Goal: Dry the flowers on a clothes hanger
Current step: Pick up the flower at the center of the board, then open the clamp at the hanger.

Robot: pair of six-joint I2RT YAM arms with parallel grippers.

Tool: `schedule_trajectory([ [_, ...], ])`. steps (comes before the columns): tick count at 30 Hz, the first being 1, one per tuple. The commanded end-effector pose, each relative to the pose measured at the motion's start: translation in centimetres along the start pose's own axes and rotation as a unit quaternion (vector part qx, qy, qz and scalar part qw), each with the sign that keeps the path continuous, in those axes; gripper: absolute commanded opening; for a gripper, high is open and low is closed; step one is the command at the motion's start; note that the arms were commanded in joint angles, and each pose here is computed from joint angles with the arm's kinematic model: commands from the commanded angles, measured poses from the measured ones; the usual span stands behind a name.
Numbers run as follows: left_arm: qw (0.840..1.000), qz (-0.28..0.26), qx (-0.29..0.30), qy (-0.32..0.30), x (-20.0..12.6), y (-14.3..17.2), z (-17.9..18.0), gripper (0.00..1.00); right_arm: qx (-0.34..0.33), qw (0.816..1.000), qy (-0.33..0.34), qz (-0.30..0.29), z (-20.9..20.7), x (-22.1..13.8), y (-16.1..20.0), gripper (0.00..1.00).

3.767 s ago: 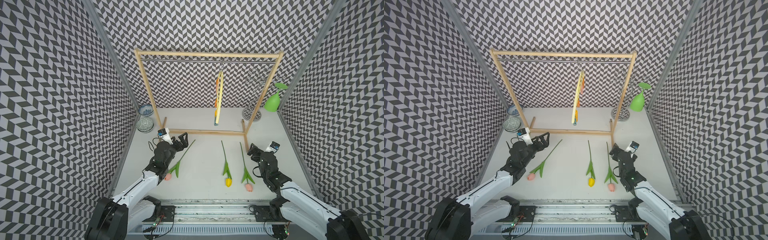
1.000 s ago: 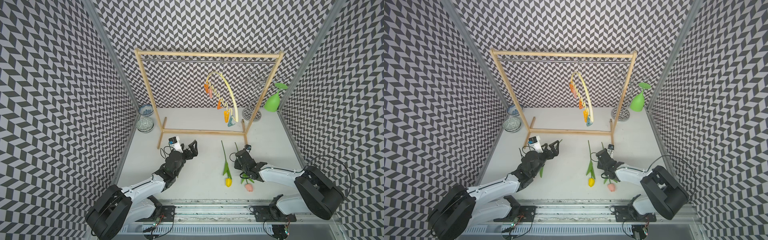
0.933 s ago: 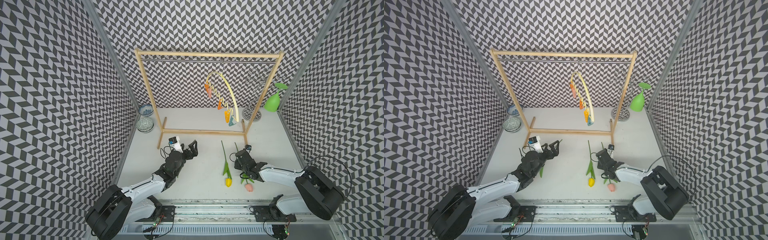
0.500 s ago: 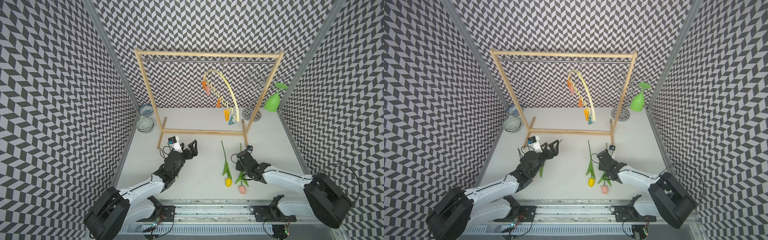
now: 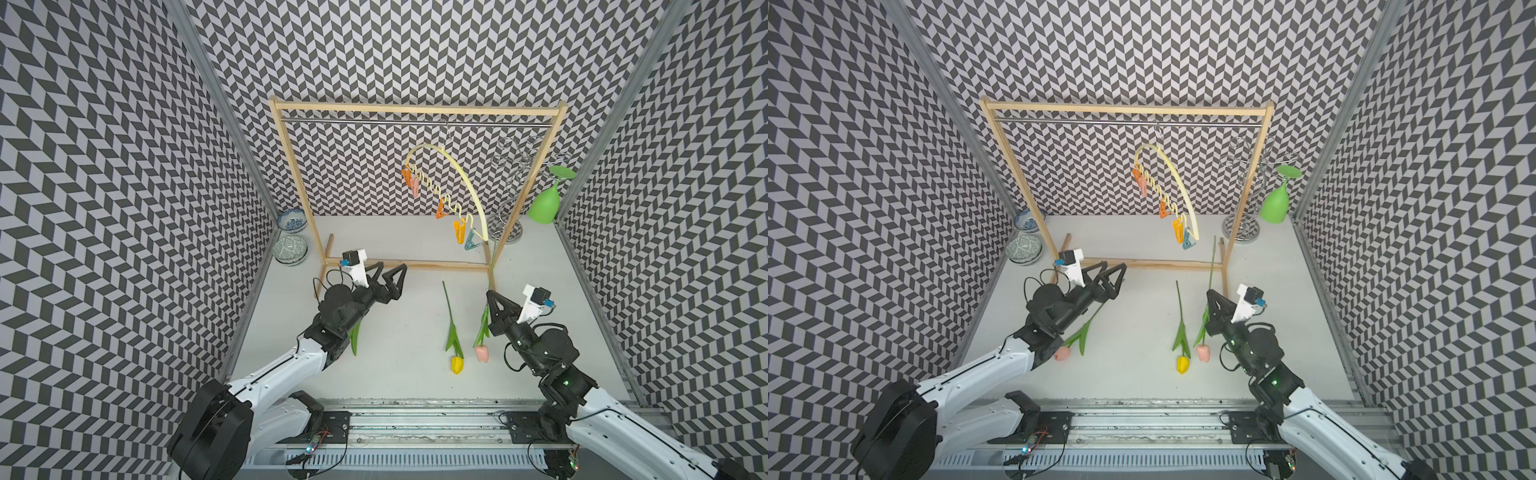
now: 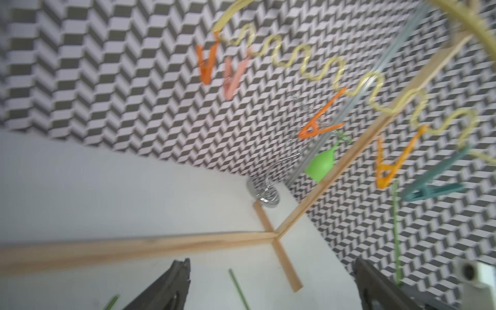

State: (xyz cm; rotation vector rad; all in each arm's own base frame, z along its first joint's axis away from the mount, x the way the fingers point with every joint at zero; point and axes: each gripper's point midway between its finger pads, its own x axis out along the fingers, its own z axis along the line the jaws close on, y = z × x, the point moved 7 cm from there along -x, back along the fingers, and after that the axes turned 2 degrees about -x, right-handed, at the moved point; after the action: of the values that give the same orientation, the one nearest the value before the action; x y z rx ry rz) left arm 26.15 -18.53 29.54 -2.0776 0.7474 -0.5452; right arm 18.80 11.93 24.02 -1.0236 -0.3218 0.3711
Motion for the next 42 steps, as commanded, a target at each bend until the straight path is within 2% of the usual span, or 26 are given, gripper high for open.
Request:
schedule_trajectory([
  [1,0.98,0.046,0.05,0.185,1.6,-2.0,-5.6,0.99,-0.008,0.994,-0.056,-0.093,2.7,-0.3,-4.8,0.0],
  [4,0.963,0.065,0.08,0.249,3.1,-2.3,-8.1,0.98,-0.026,0.992,-0.088,-0.083,4.1,0.2,-5.6,0.0],
  [8,0.948,0.063,0.126,0.285,4.8,-1.7,-10.3,0.94,-0.041,0.993,-0.1,-0.046,5.3,1.6,-6.1,0.0],
  [13,0.943,0.05,0.166,0.284,6.6,-1.5,-10.8,0.89,-0.042,0.994,-0.092,-0.034,5.7,2.5,-6.6,0.0],
  [17,0.933,0.04,0.204,0.295,7.6,-1.5,-11.1,0.77,-0.034,0.997,-0.059,-0.042,5.0,2.6,-6.8,0.0],
  [18,0.931,0.036,0.211,0.295,7.8,-1.5,-11.2,0.76,-0.032,0.997,-0.046,-0.048,4.7,2.5,-6.9,0.0],
  [23,0.934,0.027,0.225,0.276,9.1,-1.2,-10.8,0.76,-0.026,0.997,-0.013,-0.07,3.7,1.7,-7.1,0.0],
  [31,0.933,0.029,0.238,0.27,10.9,-0.7,-11.5,0.76,-0.044,0.998,-0.02,-0.035,4.1,2.8,-6.4,0.0],
  [42,0.932,0.041,0.25,0.26,13.3,-0.1,-12.0,0.78,-0.046,0.998,-0.021,-0.032,4.2,3.0,-6.5,0.0],
])
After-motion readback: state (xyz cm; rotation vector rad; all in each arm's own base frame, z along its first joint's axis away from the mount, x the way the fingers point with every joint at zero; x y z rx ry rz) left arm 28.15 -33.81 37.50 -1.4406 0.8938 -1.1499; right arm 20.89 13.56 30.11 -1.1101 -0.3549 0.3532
